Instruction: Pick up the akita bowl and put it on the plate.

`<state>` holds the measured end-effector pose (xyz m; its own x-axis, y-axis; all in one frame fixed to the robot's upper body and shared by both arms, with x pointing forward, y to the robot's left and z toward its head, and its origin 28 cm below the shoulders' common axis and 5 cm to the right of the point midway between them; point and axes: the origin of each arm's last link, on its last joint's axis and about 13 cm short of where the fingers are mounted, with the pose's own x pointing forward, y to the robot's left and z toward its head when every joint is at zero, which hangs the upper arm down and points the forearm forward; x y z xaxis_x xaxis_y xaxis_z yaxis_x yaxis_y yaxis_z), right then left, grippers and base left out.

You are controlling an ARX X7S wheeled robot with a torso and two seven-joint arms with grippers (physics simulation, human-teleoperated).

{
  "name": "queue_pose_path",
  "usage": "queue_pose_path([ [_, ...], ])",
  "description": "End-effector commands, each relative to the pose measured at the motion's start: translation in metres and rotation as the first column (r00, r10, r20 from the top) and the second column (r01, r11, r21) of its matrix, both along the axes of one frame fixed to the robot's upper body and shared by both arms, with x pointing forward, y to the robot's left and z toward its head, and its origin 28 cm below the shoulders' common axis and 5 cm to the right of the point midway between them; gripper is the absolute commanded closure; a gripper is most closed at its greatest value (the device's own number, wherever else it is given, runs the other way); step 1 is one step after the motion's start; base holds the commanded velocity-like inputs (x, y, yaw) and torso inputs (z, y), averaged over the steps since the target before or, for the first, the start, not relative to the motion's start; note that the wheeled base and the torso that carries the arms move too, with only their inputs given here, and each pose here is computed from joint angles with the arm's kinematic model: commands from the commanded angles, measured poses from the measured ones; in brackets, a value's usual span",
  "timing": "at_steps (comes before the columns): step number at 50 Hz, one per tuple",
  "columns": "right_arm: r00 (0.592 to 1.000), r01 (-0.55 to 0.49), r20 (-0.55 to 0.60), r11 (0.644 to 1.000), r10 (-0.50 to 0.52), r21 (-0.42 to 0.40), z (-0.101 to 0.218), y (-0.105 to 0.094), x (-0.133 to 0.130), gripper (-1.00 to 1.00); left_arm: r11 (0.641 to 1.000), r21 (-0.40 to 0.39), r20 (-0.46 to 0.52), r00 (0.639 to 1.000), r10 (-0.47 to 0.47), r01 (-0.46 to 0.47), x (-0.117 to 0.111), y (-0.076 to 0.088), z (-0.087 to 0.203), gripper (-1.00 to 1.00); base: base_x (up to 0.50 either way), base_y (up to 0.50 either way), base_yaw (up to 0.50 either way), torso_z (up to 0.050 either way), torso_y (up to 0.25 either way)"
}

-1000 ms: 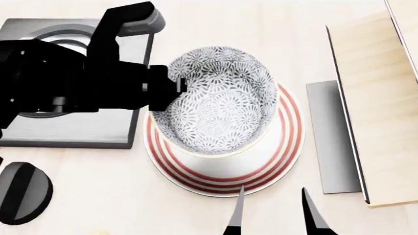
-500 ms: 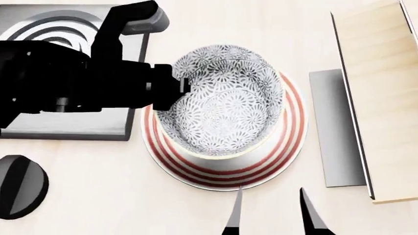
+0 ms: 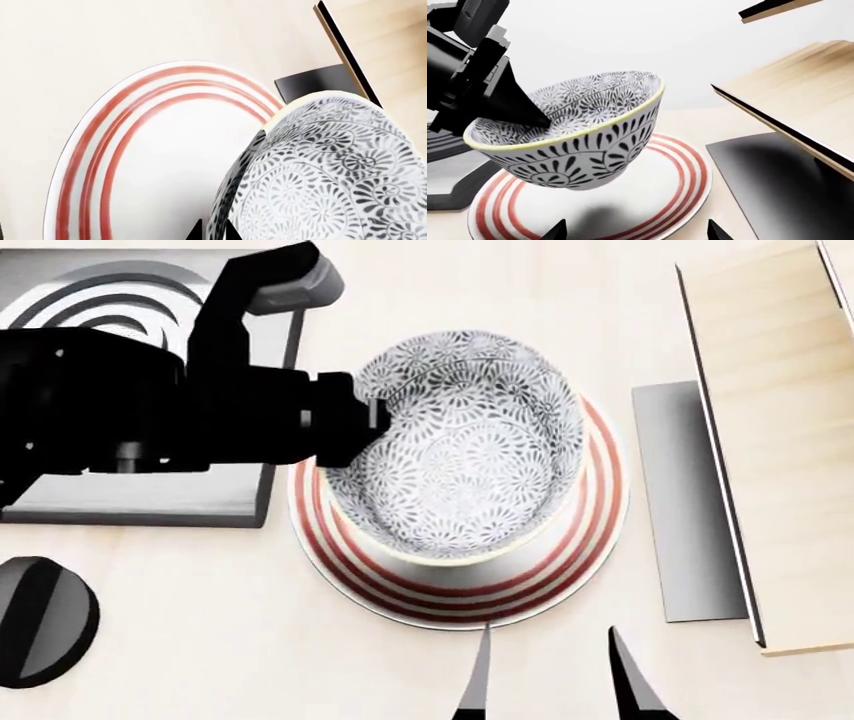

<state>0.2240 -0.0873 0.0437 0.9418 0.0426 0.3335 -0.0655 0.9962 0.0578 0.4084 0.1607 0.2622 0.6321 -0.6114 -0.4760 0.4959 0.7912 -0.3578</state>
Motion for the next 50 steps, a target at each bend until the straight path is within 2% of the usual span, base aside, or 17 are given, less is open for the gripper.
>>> queue_pose_path([
  [1,1.000,-0.008,-0.002,1.000,0.008,0.001,-0.0002,0.0005,-0.0007,-1.00,1.000,0.010,0.026,0.999,0.021,-0.021,0.0007,-0.0051,-0.0014,1.00,0.00,0.00,0.00,0.000,-0.127],
  [2,1.000,-0.009,-0.002,1.000,0.009,0.000,-0.0002,0.0007,-0.0009,-1.00,0.998,0.048,0.041,0.999,0.024,-0.026,0.0010,-0.0054,-0.0026,1.00,0.00,0.00,0.00,0.001,-0.176],
  [4,1.000,-0.010,-0.002,1.000,0.010,-0.001,-0.0005,0.0009,-0.0010,-1.00,0.999,-0.033,0.002,1.000,0.007,-0.007,-0.0005,-0.0059,-0.0007,1.00,0.00,0.00,0.00,0.005,-0.214],
  [15,1.000,-0.013,-0.003,1.000,0.013,-0.001,-0.0008,0.0015,-0.0011,-1.00,0.999,-0.045,-0.002,1.000,0.019,-0.019,-0.0003,-0.0061,-0.0022,1.00,0.00,0.00,0.00,0.006,-0.027],
  [22,1.000,-0.015,-0.004,1.000,0.015,-0.006,-0.0010,0.0021,-0.0009,-1.00,0.995,-0.091,0.017,0.999,0.035,-0.033,0.0019,-0.0062,-0.0045,1.00,0.00,0.00,0.00,0.006,-0.013],
  [35,1.000,-0.017,-0.005,1.000,0.017,-0.006,-0.0019,0.0016,-0.0012,-1.00,0.995,-0.075,0.026,0.998,0.065,-0.063,0.0027,-0.0064,-0.0072,1.00,0.00,0.00,0.00,0.006,-0.012],
  [37,1.000,-0.017,-0.007,1.000,0.017,-0.005,-0.0020,0.0016,-0.0008,-1.00,0.998,-0.040,0.040,0.998,0.053,-0.052,0.0026,-0.0073,-0.0078,1.00,0.00,0.00,0.00,0.005,-0.011],
  [38,1.000,-0.018,-0.006,1.000,0.018,-0.007,-0.0020,0.0021,-0.0011,-1.00,0.997,-0.054,0.031,0.998,0.051,-0.049,0.0023,-0.0074,-0.0072,-1.00,0.00,0.00,0.00,0.005,-0.014],
  [39,1.000,-0.018,-0.006,1.000,0.018,-0.007,-0.0021,0.0022,-0.0011,-1.00,0.997,-0.054,0.034,0.998,0.051,-0.050,0.0024,-0.0072,-0.0065,1.00,0.00,0.00,0.00,0.005,-0.010],
  [42,1.000,-0.019,-0.008,1.000,0.019,-0.007,-0.0026,0.0023,-0.0009,-1.00,0.997,-0.049,0.034,0.998,0.056,-0.054,0.0024,-0.0074,-0.0066,1.00,0.00,0.00,0.00,0.005,-0.011],
  [43,1.000,-0.020,-0.010,1.000,0.020,-0.006,-0.0029,0.0022,-0.0006,-1.00,0.997,-0.055,0.029,0.998,0.057,-0.055,0.0022,-0.0073,-0.0068,-1.00,0.00,0.00,0.00,0.005,-0.014],
  [50,1.000,-0.023,-0.013,1.000,0.023,-0.008,-0.0035,0.0029,-0.0002,-1.00,0.997,-0.044,0.028,0.997,0.068,-0.067,0.0025,-0.0060,-0.0081,-1.00,0.00,0.00,0.00,0.005,-0.011],
])
